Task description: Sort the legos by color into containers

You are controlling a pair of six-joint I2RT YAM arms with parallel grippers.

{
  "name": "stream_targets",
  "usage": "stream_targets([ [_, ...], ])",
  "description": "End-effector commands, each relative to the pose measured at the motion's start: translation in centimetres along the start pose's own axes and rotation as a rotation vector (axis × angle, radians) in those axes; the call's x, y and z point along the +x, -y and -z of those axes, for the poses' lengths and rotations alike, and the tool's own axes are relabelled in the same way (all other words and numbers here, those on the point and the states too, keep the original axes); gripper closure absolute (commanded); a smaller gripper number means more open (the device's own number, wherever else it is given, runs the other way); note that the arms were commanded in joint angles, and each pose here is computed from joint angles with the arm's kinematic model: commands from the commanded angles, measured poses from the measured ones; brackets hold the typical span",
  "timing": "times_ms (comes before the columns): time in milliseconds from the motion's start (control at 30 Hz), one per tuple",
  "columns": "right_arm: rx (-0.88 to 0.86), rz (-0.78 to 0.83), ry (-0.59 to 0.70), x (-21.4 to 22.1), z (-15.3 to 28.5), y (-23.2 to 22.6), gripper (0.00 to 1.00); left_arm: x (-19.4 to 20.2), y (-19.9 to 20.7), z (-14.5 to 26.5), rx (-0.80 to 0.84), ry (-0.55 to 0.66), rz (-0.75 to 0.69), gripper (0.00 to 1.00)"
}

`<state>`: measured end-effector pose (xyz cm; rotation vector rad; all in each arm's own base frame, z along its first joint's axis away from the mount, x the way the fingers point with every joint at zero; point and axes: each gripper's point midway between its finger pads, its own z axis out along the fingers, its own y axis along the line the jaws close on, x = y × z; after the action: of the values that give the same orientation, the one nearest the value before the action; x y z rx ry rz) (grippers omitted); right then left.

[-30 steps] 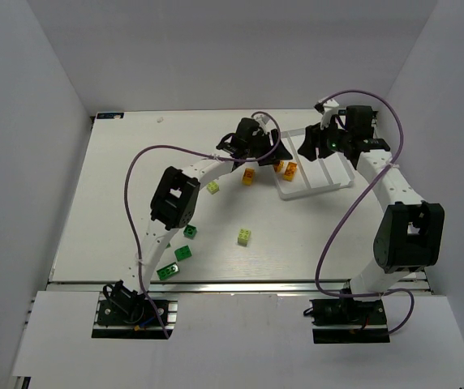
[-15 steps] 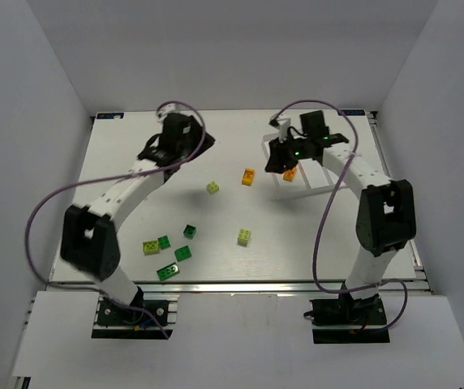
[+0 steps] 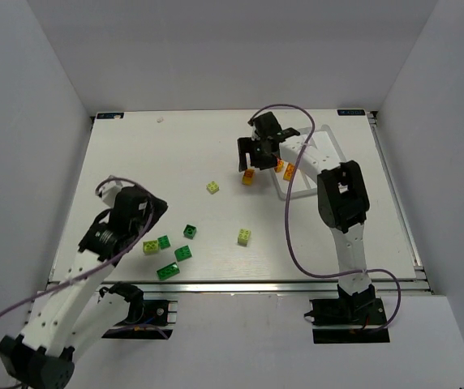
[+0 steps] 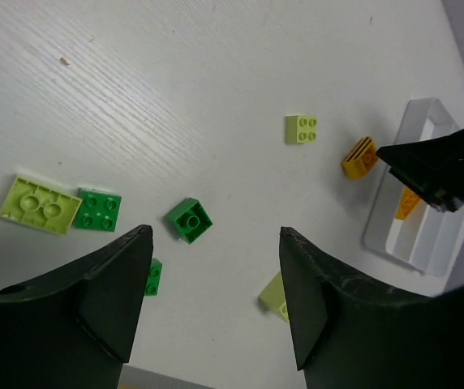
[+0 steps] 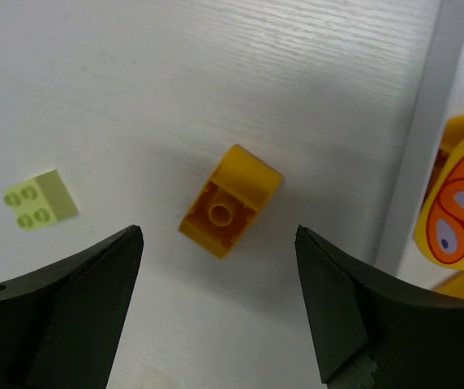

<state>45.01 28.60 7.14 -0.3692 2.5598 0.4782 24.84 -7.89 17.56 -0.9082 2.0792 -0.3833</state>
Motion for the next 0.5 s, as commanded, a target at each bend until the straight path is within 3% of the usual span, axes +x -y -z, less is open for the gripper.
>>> stream_targets([
  [0,0.119,-0.088,0.022,-0.5,-0.8,1.6,0.20,0.0,-3.1,1.9,-0.061,0.026,0.087,0.27],
  [333,0.107,-0.117,-0.051,1.9,-3.4,1.3,0.23,0.3,-6.1,4.0,-0.136,0.018,0.111,0.27],
  [433,0.109,-0.120,-0.065,2.6,-3.9,1.4,0.26,0.9,-7.4,4.1,-0.189,0.006,0.128,0.26],
  [467,0.110,-0.118,-0.070,2.8,-4.1,1.4,0.32,1.1,-7.7,4.0,-0.207,0.002,0.141,0.27],
])
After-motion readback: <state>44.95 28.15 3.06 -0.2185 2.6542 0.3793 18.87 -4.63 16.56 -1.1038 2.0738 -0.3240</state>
